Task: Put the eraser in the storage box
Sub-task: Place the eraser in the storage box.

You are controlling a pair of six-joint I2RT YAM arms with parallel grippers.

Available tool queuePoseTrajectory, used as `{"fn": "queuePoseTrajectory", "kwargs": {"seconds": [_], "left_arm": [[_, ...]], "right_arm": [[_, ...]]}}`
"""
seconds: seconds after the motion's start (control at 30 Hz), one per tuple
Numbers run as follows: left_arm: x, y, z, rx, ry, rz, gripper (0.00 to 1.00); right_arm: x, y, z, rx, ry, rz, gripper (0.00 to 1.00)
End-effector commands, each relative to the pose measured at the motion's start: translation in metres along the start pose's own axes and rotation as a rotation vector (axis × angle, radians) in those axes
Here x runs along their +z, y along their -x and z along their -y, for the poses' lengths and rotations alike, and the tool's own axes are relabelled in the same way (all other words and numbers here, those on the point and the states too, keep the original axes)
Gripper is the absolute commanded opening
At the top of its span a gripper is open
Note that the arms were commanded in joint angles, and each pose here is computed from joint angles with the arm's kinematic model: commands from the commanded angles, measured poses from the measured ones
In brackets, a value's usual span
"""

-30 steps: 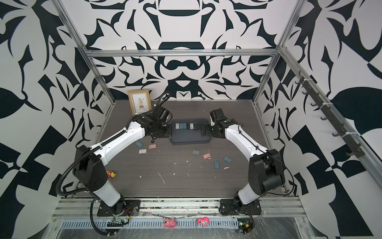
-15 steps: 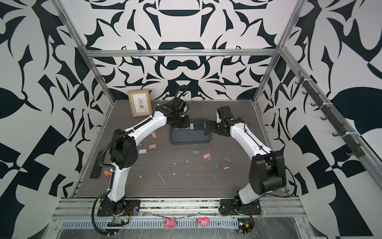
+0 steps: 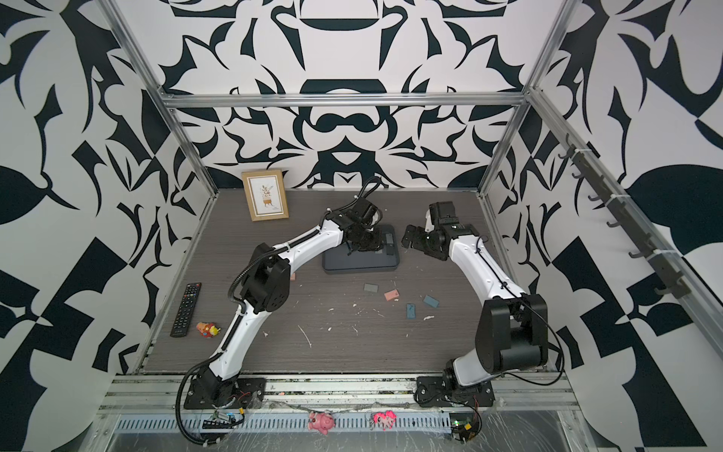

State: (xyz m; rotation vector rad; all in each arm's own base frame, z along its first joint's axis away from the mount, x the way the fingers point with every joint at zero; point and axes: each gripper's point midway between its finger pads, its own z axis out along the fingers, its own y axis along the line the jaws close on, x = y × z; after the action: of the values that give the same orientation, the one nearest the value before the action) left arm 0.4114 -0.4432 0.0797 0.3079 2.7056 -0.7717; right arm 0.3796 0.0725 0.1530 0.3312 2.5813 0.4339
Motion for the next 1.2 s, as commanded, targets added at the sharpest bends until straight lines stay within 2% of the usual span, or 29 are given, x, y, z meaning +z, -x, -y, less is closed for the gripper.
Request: {"fn": "queuePoseTrajectory", "kwargs": {"seconds": [0.0, 0.57, 0.83, 1.17], "left_arm": [[0.009, 0.008, 0.003, -0.011, -0.020, 0.026, 0.19], [0.049, 0.002, -0.016, -0.033, 0.019, -0.004, 0.20], [0.050, 0.002, -0.020, -0.041, 0.031, -0.007, 0.26], [0.045, 0.002, -0.026, -0.046, 0.051, -0.006, 0.27]], "right_arm": [[-0.007, 0.005, -0.005, 0.002, 0.030, 0.029, 0.99], [-0.005, 0.003, -0.004, 0.005, 0.039, 0.027, 0.99], [-0.007, 0.004, -0.006, 0.002, 0.049, 0.031, 0.99], [-0.010, 0.007, -0.009, 0.005, 0.060, 0.040, 0.99]]}}
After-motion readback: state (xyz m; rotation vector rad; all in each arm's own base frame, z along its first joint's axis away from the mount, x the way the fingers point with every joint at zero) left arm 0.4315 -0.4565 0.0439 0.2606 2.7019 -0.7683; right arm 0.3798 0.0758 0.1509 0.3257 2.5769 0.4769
